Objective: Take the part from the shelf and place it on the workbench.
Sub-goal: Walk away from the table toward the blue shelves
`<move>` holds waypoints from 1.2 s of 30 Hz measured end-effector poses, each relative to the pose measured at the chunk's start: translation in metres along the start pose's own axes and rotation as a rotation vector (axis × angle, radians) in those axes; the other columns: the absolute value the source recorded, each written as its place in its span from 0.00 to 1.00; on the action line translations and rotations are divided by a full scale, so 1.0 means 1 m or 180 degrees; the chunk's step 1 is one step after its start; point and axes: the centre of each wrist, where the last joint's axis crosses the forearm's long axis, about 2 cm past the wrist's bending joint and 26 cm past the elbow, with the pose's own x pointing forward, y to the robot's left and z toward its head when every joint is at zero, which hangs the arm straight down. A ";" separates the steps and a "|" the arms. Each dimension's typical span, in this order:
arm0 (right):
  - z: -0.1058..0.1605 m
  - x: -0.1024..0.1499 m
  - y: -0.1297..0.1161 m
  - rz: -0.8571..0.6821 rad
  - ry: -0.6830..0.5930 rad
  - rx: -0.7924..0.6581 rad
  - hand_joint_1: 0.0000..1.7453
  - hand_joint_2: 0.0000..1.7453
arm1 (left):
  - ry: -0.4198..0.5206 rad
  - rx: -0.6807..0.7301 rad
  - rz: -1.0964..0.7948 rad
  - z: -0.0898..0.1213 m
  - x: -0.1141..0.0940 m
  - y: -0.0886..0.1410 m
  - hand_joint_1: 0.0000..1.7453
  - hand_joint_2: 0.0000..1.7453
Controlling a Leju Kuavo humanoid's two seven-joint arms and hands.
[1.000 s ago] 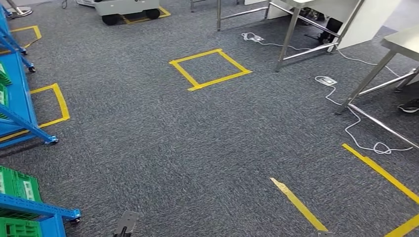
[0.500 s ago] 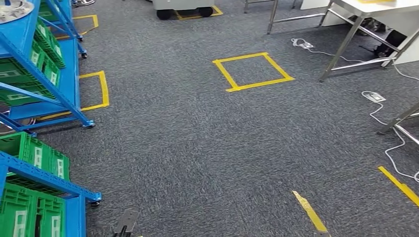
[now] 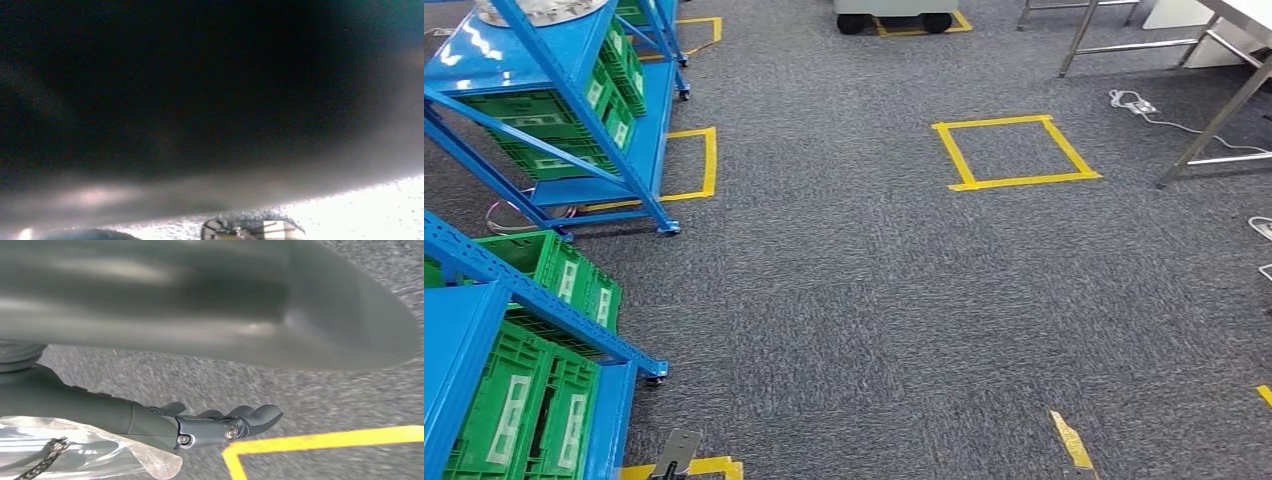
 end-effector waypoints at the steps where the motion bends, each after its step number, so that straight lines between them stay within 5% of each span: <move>1: 0.000 0.000 0.000 0.0001 -0.0005 0.0001 0.00 0.00 | -0.0005 0.0000 0.0003 0.000 0.001 0.000 0.00 0.00; 36: 0.000 0.003 0.001 0.0249 -0.0050 0.0062 0.00 0.00 | 0.0060 -0.0048 0.0051 0.001 -0.004 0.000 0.00 0.00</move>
